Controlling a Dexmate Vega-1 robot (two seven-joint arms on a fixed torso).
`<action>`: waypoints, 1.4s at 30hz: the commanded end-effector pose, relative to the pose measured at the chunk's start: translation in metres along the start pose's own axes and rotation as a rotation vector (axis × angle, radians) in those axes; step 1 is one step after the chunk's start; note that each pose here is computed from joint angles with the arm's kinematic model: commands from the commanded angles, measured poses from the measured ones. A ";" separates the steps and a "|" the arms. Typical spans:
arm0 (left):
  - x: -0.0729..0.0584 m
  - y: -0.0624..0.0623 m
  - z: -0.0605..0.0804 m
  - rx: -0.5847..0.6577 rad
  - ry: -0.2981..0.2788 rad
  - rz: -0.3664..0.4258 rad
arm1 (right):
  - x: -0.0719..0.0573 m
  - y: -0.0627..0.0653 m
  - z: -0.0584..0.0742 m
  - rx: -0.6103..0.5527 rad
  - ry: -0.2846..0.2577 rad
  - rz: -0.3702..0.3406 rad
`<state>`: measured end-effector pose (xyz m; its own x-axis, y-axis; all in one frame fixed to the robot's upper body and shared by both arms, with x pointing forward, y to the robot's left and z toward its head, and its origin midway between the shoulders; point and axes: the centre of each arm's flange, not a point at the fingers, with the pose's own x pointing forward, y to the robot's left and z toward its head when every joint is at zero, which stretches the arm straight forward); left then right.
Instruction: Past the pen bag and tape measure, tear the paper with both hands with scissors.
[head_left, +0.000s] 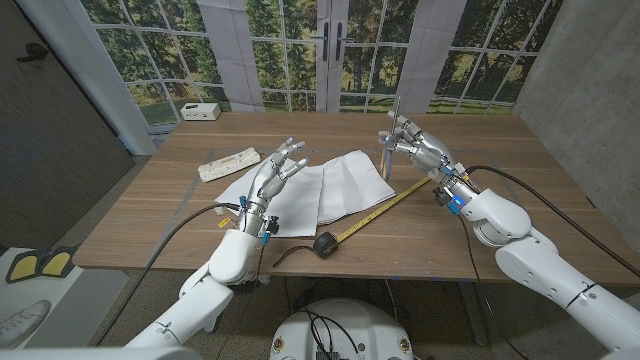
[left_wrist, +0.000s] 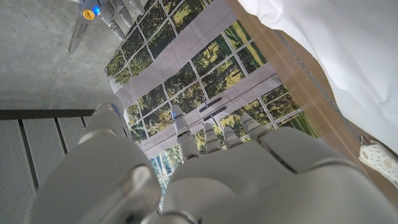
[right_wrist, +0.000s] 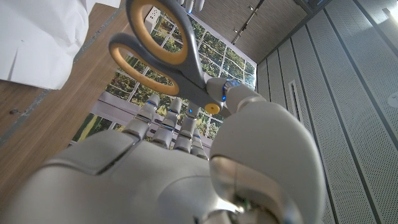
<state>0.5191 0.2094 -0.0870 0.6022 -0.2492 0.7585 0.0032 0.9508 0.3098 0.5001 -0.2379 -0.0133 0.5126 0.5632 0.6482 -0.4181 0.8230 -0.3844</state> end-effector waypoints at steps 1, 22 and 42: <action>0.004 -0.004 0.015 0.146 -0.032 -0.022 | 0.002 0.002 0.000 -0.004 0.001 0.007; 0.014 -0.021 0.019 0.168 -0.059 -0.072 | 0.007 0.005 -0.001 0.001 -0.004 0.029; 0.020 -0.036 0.019 0.129 -0.068 -0.149 | 0.010 0.010 -0.003 0.024 -0.018 0.029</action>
<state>0.5143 0.1771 -0.0719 0.5529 -0.3667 0.7482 -0.0487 0.8822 0.4684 0.5032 -0.2270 -0.0120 0.4947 0.5844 0.6432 -0.4395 0.8067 -0.3950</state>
